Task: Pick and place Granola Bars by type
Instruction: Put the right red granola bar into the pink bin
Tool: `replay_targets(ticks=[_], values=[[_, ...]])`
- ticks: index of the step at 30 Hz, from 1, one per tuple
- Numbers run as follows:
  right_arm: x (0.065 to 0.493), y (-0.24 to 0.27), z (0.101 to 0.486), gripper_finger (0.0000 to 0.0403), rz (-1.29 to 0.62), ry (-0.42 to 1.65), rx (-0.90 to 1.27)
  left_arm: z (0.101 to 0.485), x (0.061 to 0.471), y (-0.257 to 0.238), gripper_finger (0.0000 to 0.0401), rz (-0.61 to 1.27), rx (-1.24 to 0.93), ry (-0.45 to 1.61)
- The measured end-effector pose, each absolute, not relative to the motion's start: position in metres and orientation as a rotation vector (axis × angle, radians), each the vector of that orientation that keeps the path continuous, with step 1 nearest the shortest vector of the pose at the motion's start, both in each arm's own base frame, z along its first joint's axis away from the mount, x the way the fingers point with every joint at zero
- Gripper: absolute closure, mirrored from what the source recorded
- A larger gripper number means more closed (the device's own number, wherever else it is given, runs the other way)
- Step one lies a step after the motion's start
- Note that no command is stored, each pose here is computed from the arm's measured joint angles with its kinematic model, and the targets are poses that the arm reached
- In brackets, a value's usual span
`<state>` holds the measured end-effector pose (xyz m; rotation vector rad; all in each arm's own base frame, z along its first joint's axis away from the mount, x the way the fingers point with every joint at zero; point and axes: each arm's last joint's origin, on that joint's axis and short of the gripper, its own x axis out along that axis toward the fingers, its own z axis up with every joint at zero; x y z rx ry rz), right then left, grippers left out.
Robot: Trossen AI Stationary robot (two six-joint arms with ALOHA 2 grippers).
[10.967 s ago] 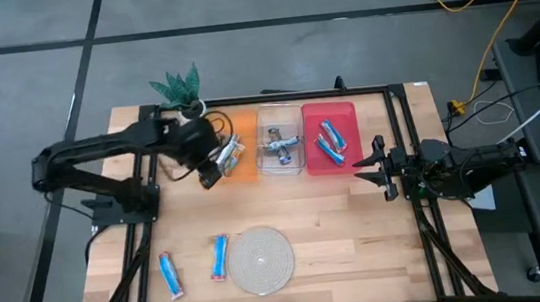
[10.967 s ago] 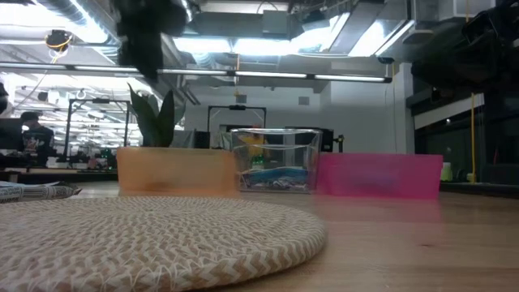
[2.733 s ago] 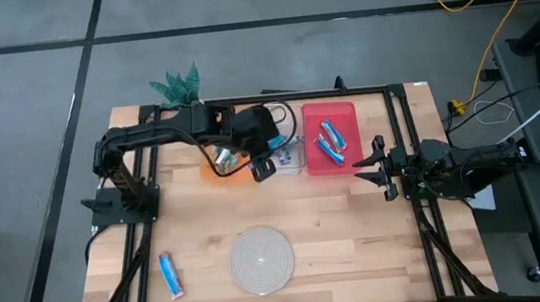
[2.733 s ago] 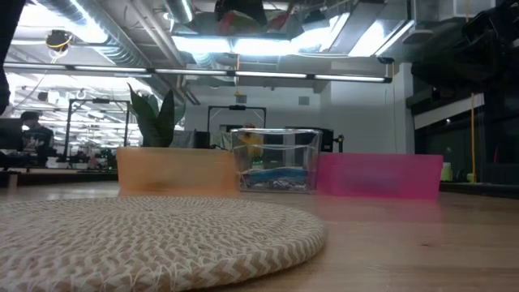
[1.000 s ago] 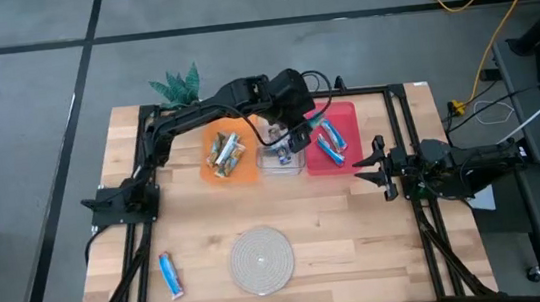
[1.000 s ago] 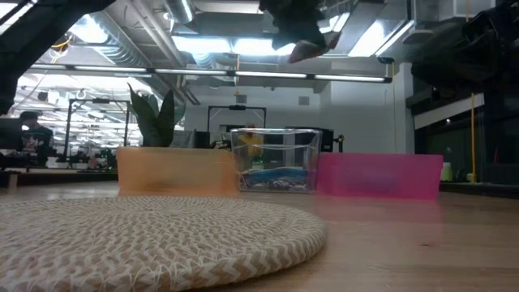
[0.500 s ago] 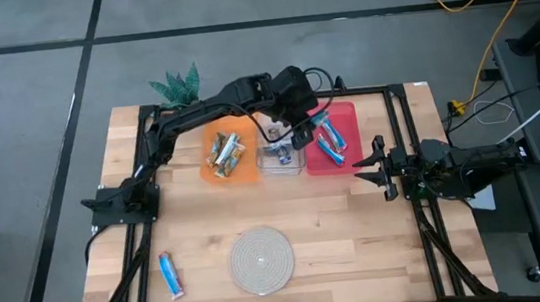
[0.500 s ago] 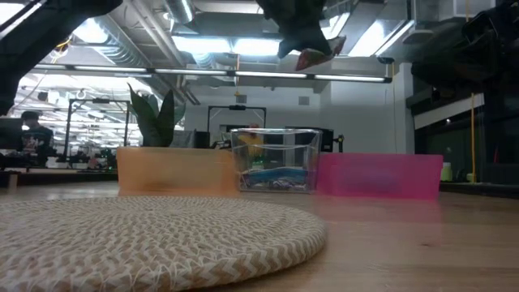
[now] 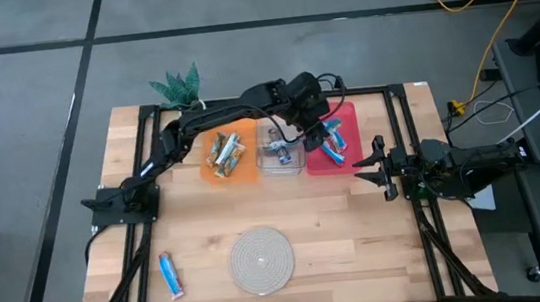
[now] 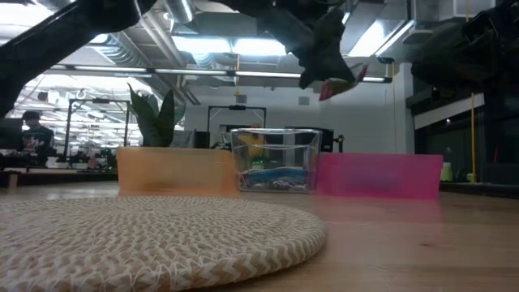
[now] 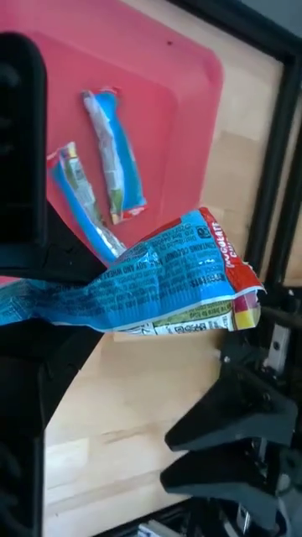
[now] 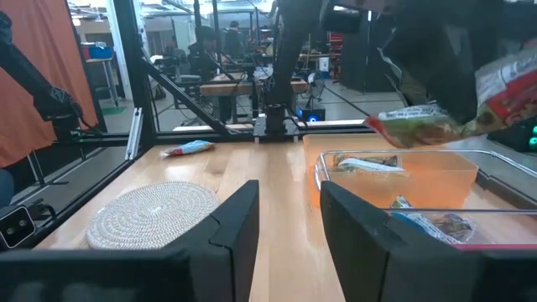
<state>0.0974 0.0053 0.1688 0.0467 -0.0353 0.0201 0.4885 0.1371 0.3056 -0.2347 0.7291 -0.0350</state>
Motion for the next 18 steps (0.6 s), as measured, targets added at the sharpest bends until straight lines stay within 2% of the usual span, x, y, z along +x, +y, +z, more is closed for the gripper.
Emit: replay_targets(ticks=[18], values=[[0.097,0.005,0.169,0.0271,0.020,-0.035,0.047,0.306,0.490,0.149,0.0352,-0.060,-0.111,0.666]])
